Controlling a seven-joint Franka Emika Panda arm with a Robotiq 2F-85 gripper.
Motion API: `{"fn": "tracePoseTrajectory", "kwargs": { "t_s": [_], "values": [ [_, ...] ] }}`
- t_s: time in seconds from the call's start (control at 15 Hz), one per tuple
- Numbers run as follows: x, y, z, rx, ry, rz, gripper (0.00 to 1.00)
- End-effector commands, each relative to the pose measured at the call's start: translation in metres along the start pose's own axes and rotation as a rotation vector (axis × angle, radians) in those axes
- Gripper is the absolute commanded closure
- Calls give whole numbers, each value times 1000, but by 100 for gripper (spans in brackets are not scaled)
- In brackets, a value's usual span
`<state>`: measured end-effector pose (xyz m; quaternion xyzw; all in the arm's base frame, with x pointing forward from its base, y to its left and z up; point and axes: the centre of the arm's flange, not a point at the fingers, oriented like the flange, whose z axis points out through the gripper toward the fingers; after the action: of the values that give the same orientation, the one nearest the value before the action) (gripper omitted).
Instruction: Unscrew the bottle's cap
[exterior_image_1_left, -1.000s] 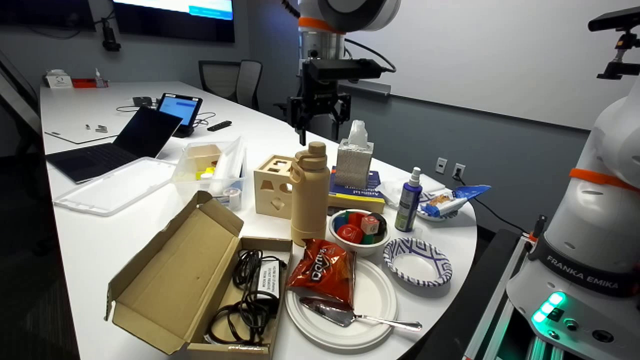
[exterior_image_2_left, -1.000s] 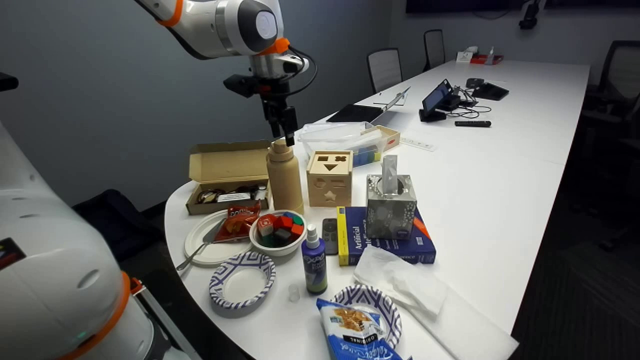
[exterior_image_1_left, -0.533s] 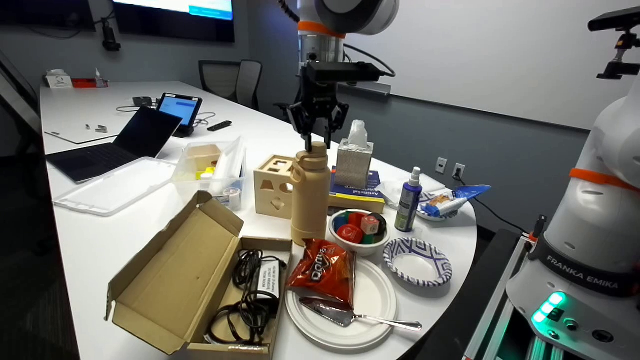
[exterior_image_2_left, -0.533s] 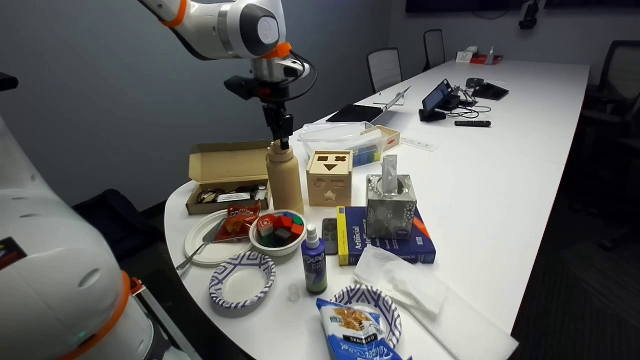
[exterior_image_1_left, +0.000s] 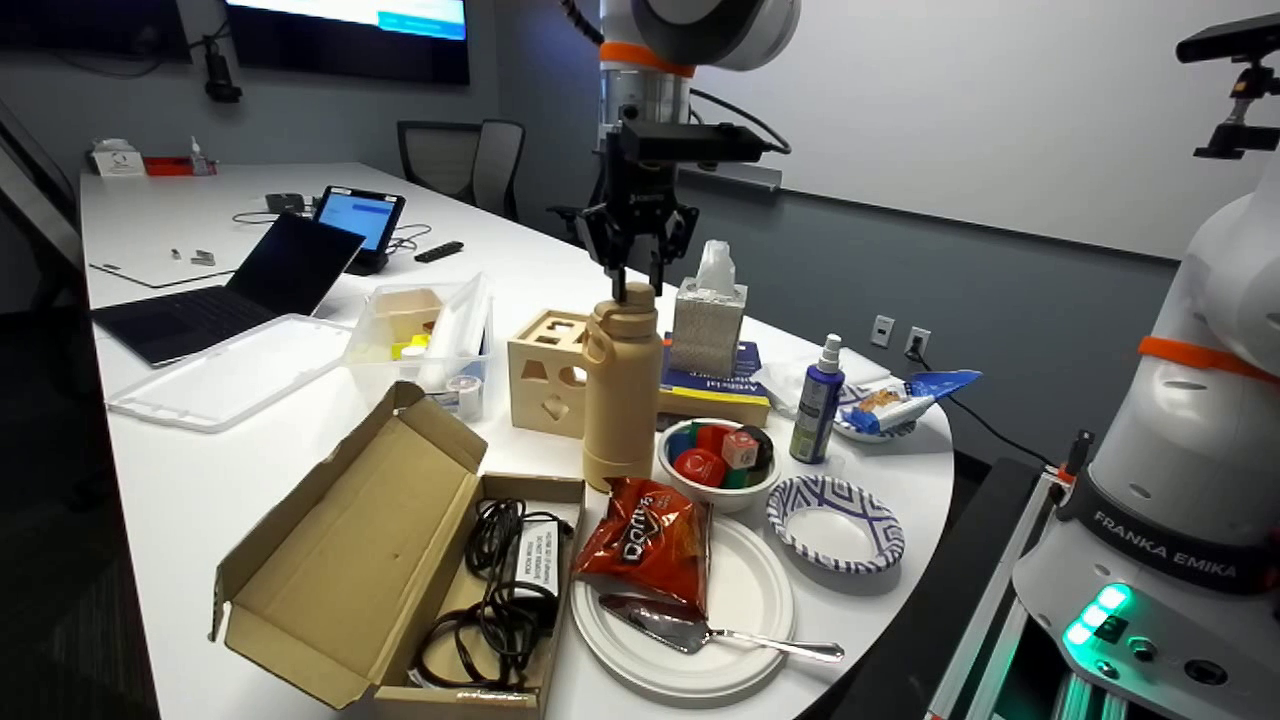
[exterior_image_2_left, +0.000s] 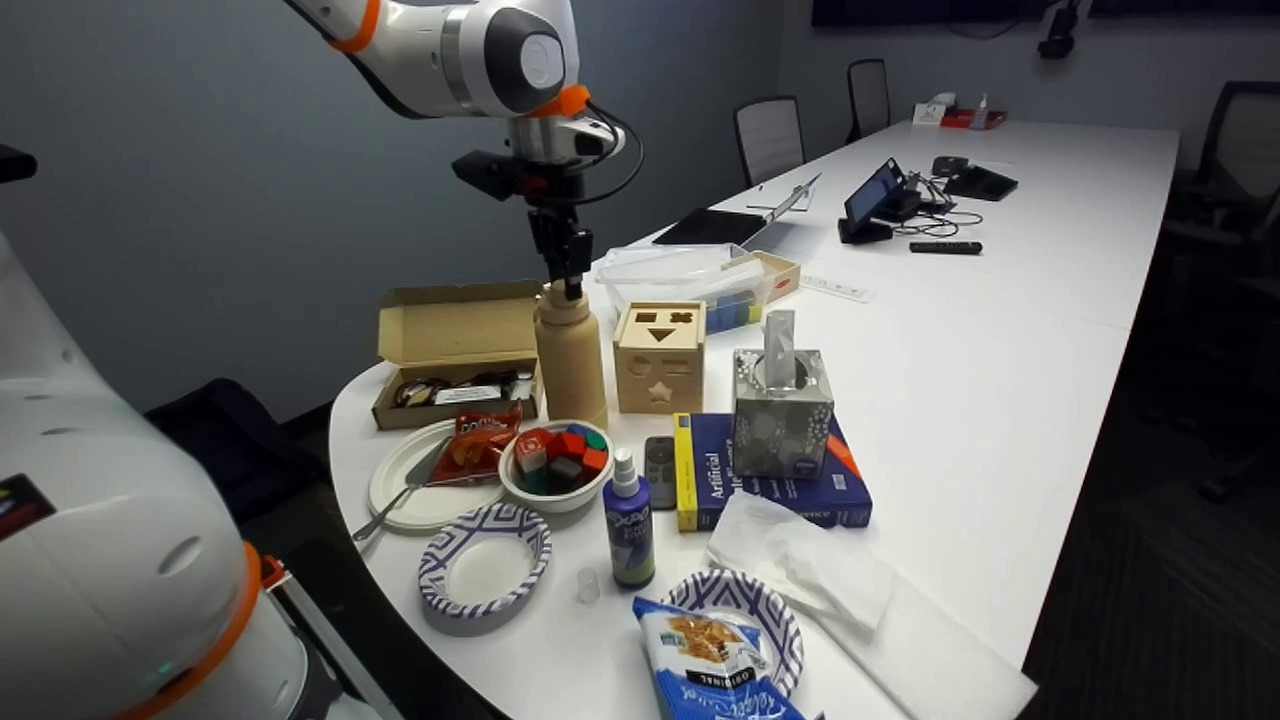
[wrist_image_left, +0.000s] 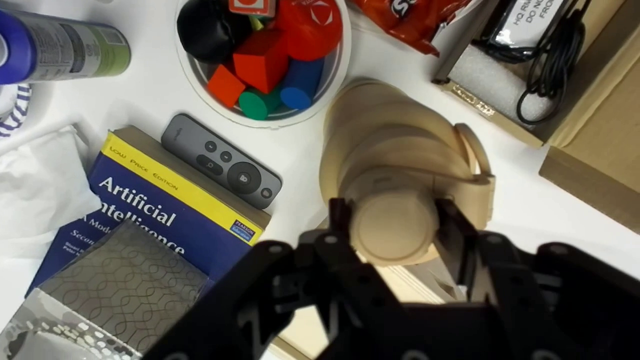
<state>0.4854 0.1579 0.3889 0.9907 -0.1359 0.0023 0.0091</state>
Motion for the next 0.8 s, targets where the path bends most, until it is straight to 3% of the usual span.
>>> {"fn": "tracePoseTrajectory", "kwargs": {
  "t_s": [0.0, 0.73],
  "values": [
    [2, -1, -11, 29, -11, -95, 79],
    [5, -5, -3, 51, -12, -410, 79]
  ]
}}
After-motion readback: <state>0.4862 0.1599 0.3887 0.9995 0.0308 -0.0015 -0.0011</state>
